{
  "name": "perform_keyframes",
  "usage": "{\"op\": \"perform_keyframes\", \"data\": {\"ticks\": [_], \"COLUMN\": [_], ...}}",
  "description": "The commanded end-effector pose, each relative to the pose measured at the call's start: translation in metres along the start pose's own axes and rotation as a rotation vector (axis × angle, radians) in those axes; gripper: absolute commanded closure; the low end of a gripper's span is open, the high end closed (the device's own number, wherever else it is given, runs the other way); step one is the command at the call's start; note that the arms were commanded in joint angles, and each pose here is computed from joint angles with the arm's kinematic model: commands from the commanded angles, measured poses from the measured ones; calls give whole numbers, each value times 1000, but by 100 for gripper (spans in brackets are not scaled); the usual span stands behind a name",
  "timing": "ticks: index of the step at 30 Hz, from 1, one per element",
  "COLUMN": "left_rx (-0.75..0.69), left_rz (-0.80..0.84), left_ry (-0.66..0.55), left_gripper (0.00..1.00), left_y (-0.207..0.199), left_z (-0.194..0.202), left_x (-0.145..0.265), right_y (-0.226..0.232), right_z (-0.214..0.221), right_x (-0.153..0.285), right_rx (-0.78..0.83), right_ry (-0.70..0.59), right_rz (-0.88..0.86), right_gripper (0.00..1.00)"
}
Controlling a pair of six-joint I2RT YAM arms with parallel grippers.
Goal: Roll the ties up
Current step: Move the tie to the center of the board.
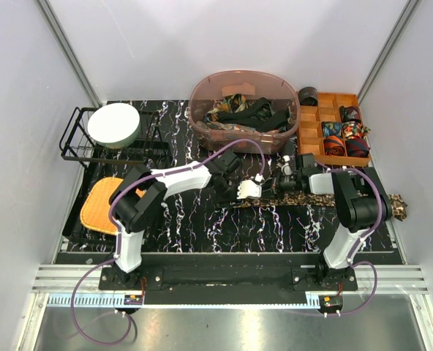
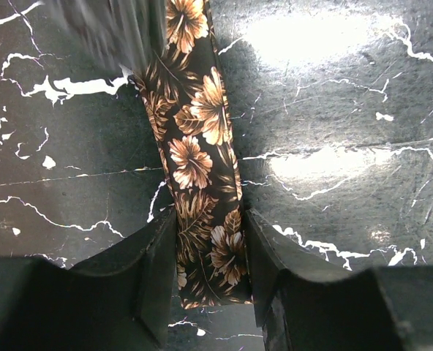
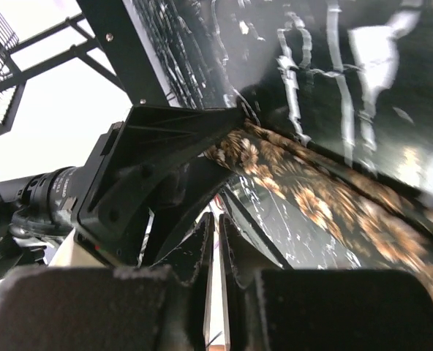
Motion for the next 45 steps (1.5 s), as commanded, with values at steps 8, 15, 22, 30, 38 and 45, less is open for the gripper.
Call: {"op": "perform_keyframes", "data": {"ticks": [8, 15, 22, 30, 38, 45], "left_rx": [-26, -16, 92, 178, 201, 191], "left_rz": [-35, -45, -82, -97, -125, -134], "left_ry": [41, 31, -55, -214, -287, -278], "left_gripper": [43, 22, 5, 7, 14, 25], "left_y": [-2, -2, 3, 5, 7, 11], "left_z": [14, 13, 6, -3, -4, 5], "left_x": [-3, 1, 21, 42, 39, 34], "right_y": [-4, -5, -4, -3, -16, -39], "right_z": [10, 2, 12, 16, 15, 14], "right_x": [-23, -33, -40, -52, -58, -65], "right_rx": [34, 65, 93, 109, 57, 2], "right_ry": [65, 62, 100, 105, 98, 108], "right_rz": [-21, -10, -10, -10, 11, 77], "right_gripper": [94, 96, 96, 96, 96, 100]}}
Point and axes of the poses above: each gripper's point midway between its finger pads, its own x axis back along the fingers, its own y axis along the line the jaws close on, z = x × y, the point moved 1 cm from there along x, back along the fingers, and after that the axes turned 6 degrees about x, right-handed, at the moved point
